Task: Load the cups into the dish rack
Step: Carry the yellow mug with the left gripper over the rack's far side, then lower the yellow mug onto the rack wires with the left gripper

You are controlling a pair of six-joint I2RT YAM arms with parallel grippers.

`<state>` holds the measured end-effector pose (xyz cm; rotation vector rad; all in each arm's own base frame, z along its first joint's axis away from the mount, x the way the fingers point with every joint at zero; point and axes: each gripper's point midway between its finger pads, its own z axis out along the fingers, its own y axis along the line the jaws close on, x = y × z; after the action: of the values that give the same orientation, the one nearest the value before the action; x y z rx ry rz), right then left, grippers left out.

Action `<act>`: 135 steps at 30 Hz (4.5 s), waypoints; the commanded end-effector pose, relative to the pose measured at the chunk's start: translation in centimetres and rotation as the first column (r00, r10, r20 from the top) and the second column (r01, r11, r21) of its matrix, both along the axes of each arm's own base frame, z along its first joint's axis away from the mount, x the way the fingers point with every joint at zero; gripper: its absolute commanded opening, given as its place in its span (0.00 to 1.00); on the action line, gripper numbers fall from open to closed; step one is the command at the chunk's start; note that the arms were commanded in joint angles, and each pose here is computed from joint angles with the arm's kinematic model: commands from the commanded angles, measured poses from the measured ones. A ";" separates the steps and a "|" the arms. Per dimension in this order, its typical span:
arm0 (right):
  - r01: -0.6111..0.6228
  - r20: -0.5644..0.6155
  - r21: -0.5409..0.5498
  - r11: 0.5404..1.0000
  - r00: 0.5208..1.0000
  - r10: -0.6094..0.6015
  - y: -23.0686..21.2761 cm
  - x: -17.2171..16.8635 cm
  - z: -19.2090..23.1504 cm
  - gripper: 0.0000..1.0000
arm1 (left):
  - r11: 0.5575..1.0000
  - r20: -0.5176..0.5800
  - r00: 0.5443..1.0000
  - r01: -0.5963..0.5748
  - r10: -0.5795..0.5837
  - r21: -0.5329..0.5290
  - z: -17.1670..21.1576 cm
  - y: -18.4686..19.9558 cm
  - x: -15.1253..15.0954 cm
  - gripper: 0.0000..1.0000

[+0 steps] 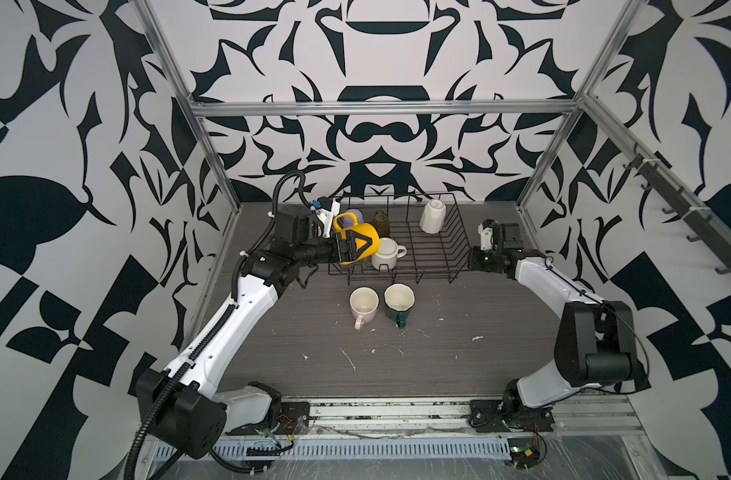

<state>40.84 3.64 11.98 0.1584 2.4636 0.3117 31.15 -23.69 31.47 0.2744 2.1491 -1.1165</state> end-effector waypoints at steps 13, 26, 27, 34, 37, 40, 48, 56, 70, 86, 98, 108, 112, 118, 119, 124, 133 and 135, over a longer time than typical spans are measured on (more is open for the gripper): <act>0.029 0.000 -0.012 1.000 1.000 -0.029 0.4 -2.0 0.5 0.18 | 1.000 0.068 0.997 -0.023 0.024 -0.017 2.3 -0.4 1.9 0.00; 0.054 0.131 0.016 0.998 0.990 -0.055 0.3 -3.1 6.8 0.53 | 0.990 0.036 0.999 -0.022 0.017 0.140 1.2 -3.6 5.0 0.00; 0.057 0.145 0.021 0.998 0.988 -0.059 0.3 -3.3 7.4 0.54 | 0.987 0.032 0.999 -0.018 0.013 0.161 0.9 -4.1 5.3 0.00; 0.059 0.222 0.063 0.996 0.972 -0.072 0.4 -6.2 10.8 0.60 | 0.959 -0.008 0.999 0.034 -0.033 0.281 -1.3 -8.4 7.6 0.00; 0.050 0.223 0.085 0.995 0.972 -0.068 0.7 -7.9 10.7 0.63 | 0.947 -0.016 0.999 0.046 -0.043 0.318 -2.5 -10.5 8.8 0.00; 0.041 0.216 0.117 0.992 0.974 -0.066 1.1 -9.4 9.8 0.67 | 0.941 -0.033 0.998 0.066 -0.058 0.333 -4.1 -12.8 9.9 0.00; 0.018 0.171 0.205 0.979 0.984 -0.054 2.2 -12.8 7.4 0.70 | 0.912 -0.080 0.992 0.123 -0.099 0.391 -9.0 -18.7 11.5 0.00; 0.018 0.140 0.217 0.976 0.989 -0.049 2.4 -15.4 6.4 0.70 | 0.874 -0.119 0.988 0.144 -0.099 0.465 -14.0 -20.6 11.7 0.00; 0.021 0.122 0.250 0.968 0.991 -0.053 2.7 -15.9 5.5 0.70 | 0.782 -0.128 0.979 0.206 -0.161 0.588 -16.0 -19.3 10.1 0.00; 0.018 0.112 0.280 0.960 0.992 -0.051 3.1 -15.8 4.9 0.70 | 0.650 -0.124 0.956 0.273 -0.265 0.709 -17.3 -18.1 8.4 0.00; 0.027 0.097 0.306 0.952 0.994 -0.059 3.3 -15.8 4.2 0.70 | 0.571 -0.128 0.937 0.302 -0.325 0.763 -19.4 -18.4 7.9 0.00; 0.023 0.099 0.313 0.949 0.993 -0.057 3.5 -15.8 4.3 0.70 | 0.557 -0.139 0.935 0.308 -0.326 0.771 -21.0 -18.7 8.1 0.03; 0.021 0.098 0.320 0.947 0.994 -0.056 3.6 -15.8 4.2 0.70 | 0.552 -0.137 0.938 0.301 -0.319 0.778 -21.4 -18.6 8.3 0.15; 0.021 0.098 0.326 0.945 0.994 -0.055 3.6 -15.7 4.1 0.70 | 0.553 -0.125 0.938 0.295 -0.324 0.779 -21.4 -18.7 8.5 0.53; 0.021 0.097 0.327 0.945 0.994 -0.056 3.6 -15.7 4.1 0.70 | 0.552 -0.125 0.937 0.296 -0.326 0.780 -21.4 -18.8 8.6 0.59; 0.019 0.096 0.334 0.942 0.994 -0.054 3.8 -15.7 4.0 0.70 | 0.547 -0.119 0.933 0.299 -0.340 0.782 -21.6 -19.0 8.4 0.76; 0.014 0.100 0.340 0.940 0.994 -0.051 3.9 -15.8 4.1 0.70 | 0.542 -0.112 0.930 0.298 -0.350 0.785 -21.8 -19.3 8.4 0.92; 0.013 0.100 0.341 0.940 0.994 -0.051 3.9 -15.8 4.1 0.70 | 0.542 -0.112 0.930 0.299 -0.350 0.785 -21.8 -19.2 8.4 0.94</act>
<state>24.77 7.20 15.73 0.3350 2.3069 0.6933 40.75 -43.02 10.89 1.0906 2.4504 -0.2297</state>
